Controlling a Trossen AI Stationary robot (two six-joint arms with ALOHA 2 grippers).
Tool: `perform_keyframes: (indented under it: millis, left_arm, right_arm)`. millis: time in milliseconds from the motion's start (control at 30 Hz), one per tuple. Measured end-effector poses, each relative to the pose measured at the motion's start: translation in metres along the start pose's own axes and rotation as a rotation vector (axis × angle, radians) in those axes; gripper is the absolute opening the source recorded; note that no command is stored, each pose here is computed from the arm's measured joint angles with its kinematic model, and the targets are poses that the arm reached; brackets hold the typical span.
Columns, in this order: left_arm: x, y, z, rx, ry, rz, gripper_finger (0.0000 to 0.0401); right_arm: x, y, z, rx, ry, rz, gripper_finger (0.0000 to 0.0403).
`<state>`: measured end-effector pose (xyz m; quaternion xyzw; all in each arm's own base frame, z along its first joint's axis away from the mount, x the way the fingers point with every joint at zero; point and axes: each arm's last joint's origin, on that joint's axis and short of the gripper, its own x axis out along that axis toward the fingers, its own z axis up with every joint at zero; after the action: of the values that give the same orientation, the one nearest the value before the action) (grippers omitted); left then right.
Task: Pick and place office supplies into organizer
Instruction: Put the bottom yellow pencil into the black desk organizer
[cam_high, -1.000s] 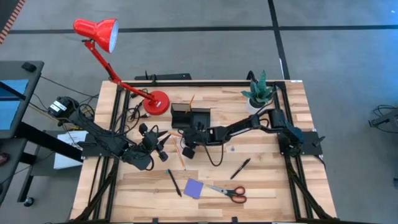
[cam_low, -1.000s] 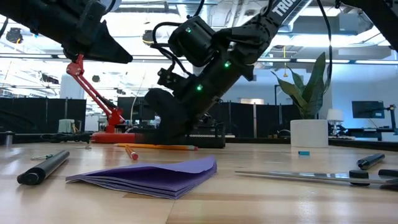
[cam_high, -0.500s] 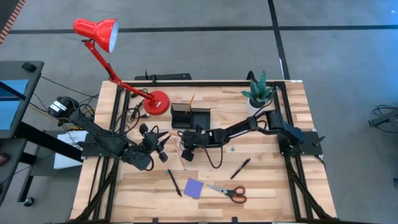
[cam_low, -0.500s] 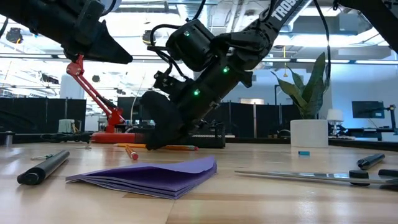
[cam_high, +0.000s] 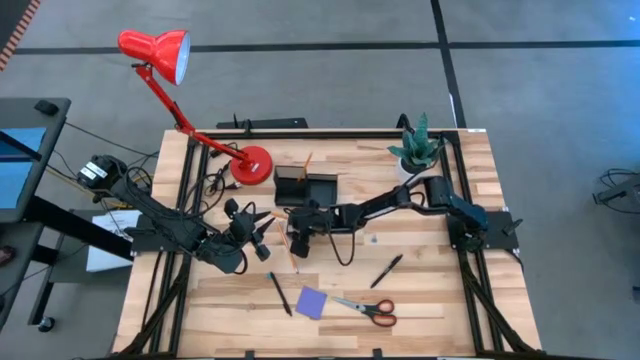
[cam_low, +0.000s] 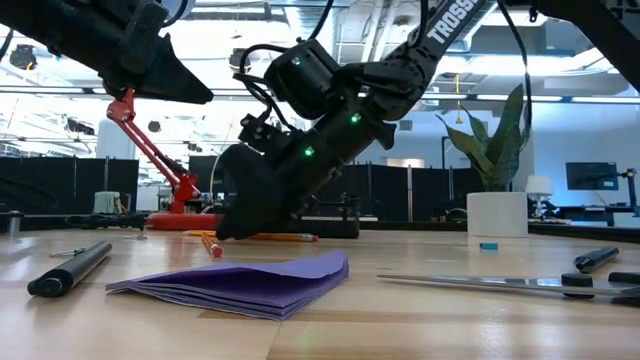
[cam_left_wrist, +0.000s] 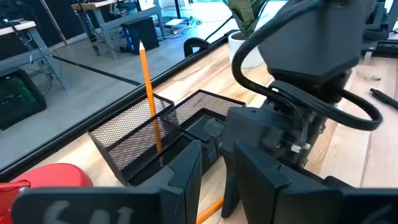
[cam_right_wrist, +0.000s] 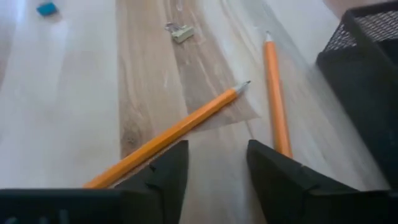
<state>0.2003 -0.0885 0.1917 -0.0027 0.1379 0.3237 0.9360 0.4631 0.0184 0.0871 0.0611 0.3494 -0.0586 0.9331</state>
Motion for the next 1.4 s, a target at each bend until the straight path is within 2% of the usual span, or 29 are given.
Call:
perform_keyframes:
  millis: [167,367,500,733,1000,1233,1400]
  left_arm:
    - [0.000,0.000,0.000,0.001,0.000,0.000,0.0085]
    - [0.000,0.000,0.000,0.001,0.000,0.000,0.0085]
    - [0.000,0.000,0.000,0.000,0.000,0.000,0.0085]
    - [0.000,0.000,0.000,0.000,0.000,0.000,0.0085]
    - [0.000,0.000,0.000,-0.004,-0.002,-0.001,0.0085]
    - [0.000,0.000,0.001,-0.007,-0.003,-0.001,0.0085]
    - [0.000,0.000,0.001,-0.007,-0.003,-0.001,0.0085]
  right_arm:
    - [-0.005,0.008,0.003,-0.055,-0.015,0.021,0.0205]
    - [-0.012,0.012,0.015,0.048,-0.053,0.042,0.0219]
    - [-0.012,0.012,0.020,0.052,-0.071,0.033,0.0216]
    - [-0.012,0.017,0.018,0.191,-0.061,0.043,0.0200]
    - [-0.014,0.041,0.013,0.161,-0.079,0.034,0.0182]
    - [-0.015,0.043,0.011,0.156,-0.098,-0.058,0.0178]
    - [-0.015,0.043,0.011,0.158,-0.103,-0.063,0.0176]
